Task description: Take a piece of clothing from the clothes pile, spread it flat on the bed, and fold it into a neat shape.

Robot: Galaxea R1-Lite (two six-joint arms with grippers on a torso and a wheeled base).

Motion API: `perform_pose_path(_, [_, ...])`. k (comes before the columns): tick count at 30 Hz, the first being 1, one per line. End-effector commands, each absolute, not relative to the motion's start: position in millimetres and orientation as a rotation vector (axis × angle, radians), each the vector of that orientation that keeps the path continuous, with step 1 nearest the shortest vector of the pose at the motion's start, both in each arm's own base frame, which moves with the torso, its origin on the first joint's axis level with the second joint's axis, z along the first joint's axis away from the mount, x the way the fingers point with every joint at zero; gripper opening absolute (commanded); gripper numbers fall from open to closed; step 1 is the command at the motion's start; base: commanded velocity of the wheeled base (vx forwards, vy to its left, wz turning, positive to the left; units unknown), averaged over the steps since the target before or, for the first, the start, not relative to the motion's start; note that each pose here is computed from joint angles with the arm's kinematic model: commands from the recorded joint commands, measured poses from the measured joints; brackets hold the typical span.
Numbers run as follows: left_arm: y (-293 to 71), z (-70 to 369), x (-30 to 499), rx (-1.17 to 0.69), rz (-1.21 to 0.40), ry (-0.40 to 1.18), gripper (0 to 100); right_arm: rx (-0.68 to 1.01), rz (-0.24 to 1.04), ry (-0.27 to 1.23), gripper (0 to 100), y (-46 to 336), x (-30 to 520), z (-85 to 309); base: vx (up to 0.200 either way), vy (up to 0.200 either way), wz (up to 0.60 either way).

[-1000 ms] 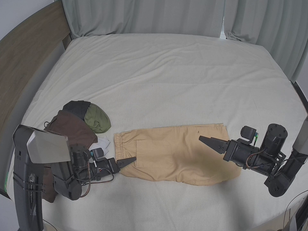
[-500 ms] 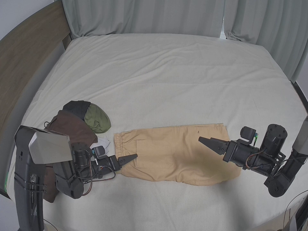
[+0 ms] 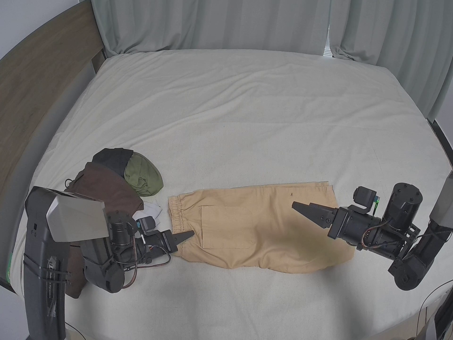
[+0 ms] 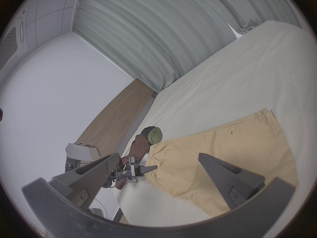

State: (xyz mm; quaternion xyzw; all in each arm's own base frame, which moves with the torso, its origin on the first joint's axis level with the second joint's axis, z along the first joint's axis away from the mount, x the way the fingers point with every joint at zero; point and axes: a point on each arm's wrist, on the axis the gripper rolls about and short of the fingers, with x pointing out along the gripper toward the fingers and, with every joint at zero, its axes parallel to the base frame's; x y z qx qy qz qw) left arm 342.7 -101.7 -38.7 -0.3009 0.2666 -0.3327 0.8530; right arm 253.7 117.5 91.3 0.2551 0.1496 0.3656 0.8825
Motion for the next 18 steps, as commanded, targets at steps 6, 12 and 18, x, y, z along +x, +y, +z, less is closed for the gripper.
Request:
perform_pose_path(6, [-97,-37,340,-0.611,-0.692,0.554,0,0.528,0.753,0.336,100,118,256,84,0.000,0.000,0.00])
perform_pose_path(12, [-91,-34,338,-0.590,-0.681,0.543,0,0.528,0.751,0.342,100,118,256,83,0.000,0.000,0.00])
perform_pose_path(18, [-83,-24,334,-0.533,-0.678,0.505,0,0.528,0.743,0.366,100,119,256,76,0.000,0.000,0.00])
